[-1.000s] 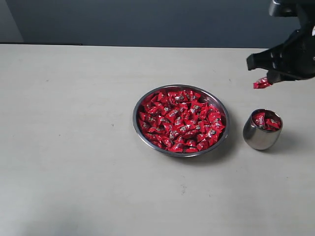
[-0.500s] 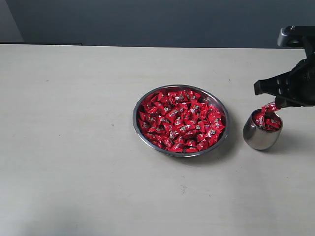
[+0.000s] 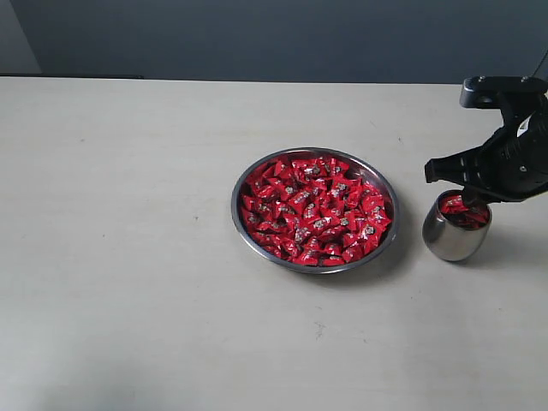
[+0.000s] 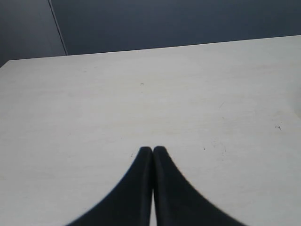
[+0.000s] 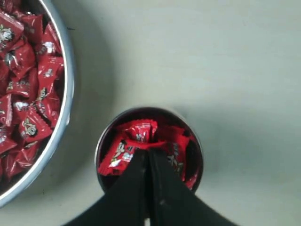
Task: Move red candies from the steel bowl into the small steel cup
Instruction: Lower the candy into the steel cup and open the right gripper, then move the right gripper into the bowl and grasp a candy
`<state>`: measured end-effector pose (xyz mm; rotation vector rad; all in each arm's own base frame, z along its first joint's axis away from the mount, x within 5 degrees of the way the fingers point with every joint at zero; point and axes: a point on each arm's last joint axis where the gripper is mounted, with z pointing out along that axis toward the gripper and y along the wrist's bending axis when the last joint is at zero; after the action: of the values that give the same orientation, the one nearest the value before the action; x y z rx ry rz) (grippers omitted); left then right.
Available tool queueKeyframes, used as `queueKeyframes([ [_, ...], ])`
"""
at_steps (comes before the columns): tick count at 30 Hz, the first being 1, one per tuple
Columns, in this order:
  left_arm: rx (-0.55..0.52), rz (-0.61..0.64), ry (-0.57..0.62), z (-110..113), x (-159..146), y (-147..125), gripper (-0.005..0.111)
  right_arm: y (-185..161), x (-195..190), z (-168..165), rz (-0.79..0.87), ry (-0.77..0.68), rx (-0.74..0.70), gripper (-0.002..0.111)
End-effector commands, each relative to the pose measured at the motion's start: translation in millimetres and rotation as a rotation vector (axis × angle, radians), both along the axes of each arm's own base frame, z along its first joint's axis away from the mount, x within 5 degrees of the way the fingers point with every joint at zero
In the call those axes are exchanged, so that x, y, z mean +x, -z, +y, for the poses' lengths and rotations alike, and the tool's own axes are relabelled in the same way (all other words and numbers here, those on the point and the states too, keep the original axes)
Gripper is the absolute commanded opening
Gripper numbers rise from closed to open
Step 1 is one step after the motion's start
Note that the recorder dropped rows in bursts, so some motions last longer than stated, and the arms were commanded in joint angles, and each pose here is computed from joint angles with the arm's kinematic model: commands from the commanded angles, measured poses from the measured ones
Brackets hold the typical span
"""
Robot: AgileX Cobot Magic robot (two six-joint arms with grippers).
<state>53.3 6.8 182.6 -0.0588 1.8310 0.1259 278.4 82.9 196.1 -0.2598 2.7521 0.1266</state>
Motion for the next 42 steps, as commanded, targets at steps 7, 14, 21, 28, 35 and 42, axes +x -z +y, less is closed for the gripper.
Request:
queueKeyframes([
  [7,0.001,-0.012,0.005,-0.2,0.0,-0.5,0.0,0.8,-0.7,-1.5,0.011,0.004,-0.005,0.01],
  [14,0.001,-0.012,0.005,-0.2,0.0,-0.5,0.0,0.9,-0.9,-1.6,0.013,0.004,-0.006,0.032],
  [21,0.001,-0.012,0.005,-0.2,0.0,-0.5,0.0,-3.8,-2.3,-2.0,0.0,0.003,-0.003,0.031],
  [28,0.001,-0.012,0.005,-0.2,0.0,-0.5,0.0,-19.7,-4.3,-3.7,-0.045,-0.008,-0.007,0.031],
  [35,0.001,-0.012,0.005,-0.2,0.0,-0.5,0.0,-37.0,-4.4,-3.7,-0.105,-0.007,0.01,0.031],
  [42,0.001,-0.012,0.005,-0.2,0.0,-0.5,0.0,-54.8,-2.7,9.0,-0.132,-0.028,0.156,0.031],
])
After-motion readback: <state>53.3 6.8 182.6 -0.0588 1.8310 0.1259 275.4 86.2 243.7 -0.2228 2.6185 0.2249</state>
